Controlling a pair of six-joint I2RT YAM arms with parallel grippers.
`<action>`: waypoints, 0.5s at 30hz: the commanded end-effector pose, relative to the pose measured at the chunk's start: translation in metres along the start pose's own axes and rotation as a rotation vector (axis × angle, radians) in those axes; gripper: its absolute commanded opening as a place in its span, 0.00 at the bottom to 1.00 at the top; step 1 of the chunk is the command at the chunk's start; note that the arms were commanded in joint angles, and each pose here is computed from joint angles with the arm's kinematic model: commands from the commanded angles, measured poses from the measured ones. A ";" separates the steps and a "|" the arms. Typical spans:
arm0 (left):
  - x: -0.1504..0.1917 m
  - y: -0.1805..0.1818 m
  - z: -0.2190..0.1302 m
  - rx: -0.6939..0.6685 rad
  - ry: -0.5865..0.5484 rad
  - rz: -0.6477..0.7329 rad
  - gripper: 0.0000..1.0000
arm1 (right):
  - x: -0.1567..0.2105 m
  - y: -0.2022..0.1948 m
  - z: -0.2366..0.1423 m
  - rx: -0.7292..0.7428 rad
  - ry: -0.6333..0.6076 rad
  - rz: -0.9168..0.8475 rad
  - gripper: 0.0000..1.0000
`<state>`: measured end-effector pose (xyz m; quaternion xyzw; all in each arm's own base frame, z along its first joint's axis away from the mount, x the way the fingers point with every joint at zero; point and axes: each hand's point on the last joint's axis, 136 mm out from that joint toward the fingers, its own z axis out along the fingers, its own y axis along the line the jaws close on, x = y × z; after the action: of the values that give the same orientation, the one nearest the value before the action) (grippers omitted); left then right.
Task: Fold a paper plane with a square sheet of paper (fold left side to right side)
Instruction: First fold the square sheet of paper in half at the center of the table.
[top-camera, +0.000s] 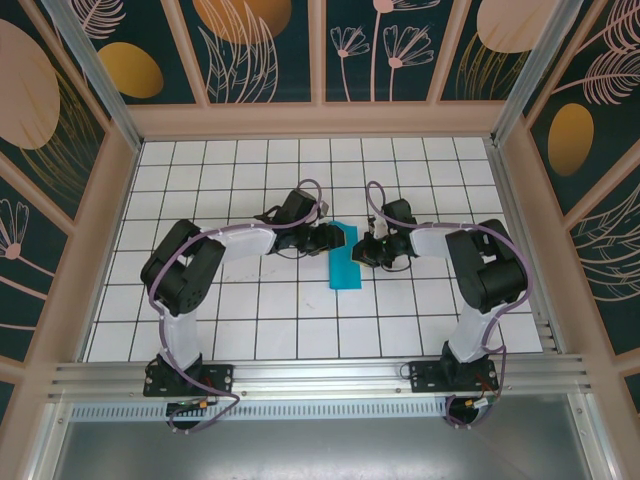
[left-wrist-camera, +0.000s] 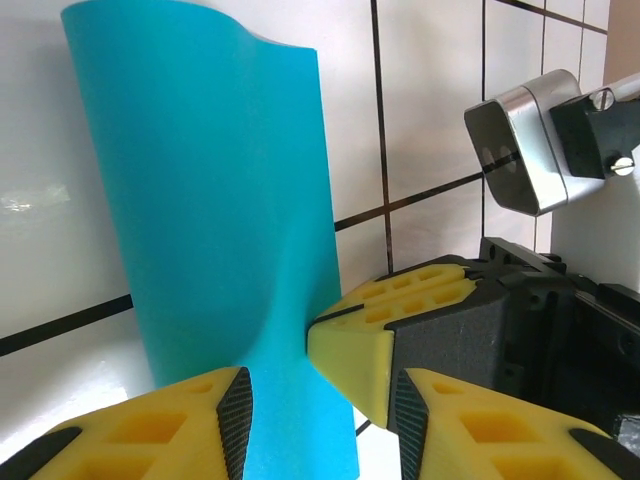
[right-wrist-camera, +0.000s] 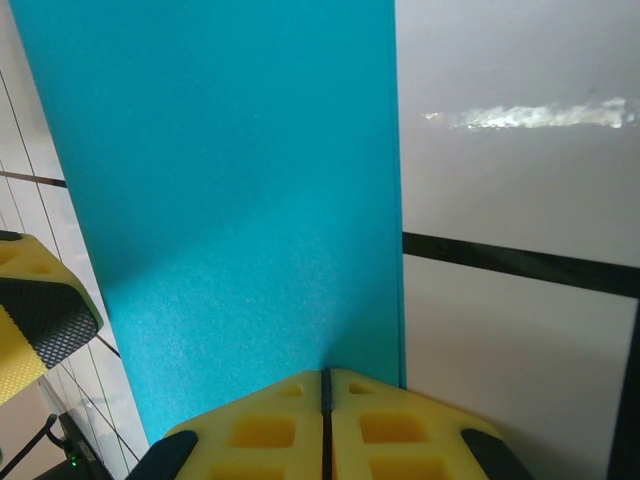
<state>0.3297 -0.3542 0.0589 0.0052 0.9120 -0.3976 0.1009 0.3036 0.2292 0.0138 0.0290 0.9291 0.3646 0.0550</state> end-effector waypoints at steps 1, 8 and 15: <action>0.007 0.016 0.009 -0.041 0.026 0.005 0.45 | 0.018 -0.042 0.012 0.168 0.050 0.041 0.10; 0.006 0.034 0.010 -0.135 0.012 0.017 0.44 | 0.020 -0.046 0.013 0.182 0.058 0.042 0.10; 0.010 0.047 0.011 -0.180 0.019 0.019 0.44 | 0.022 -0.048 0.013 0.192 0.063 0.043 0.10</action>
<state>0.3299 -0.3382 0.0312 0.0028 0.9339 -0.3423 0.1031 0.3035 0.2293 0.0133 0.0211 0.9307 0.3612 0.0537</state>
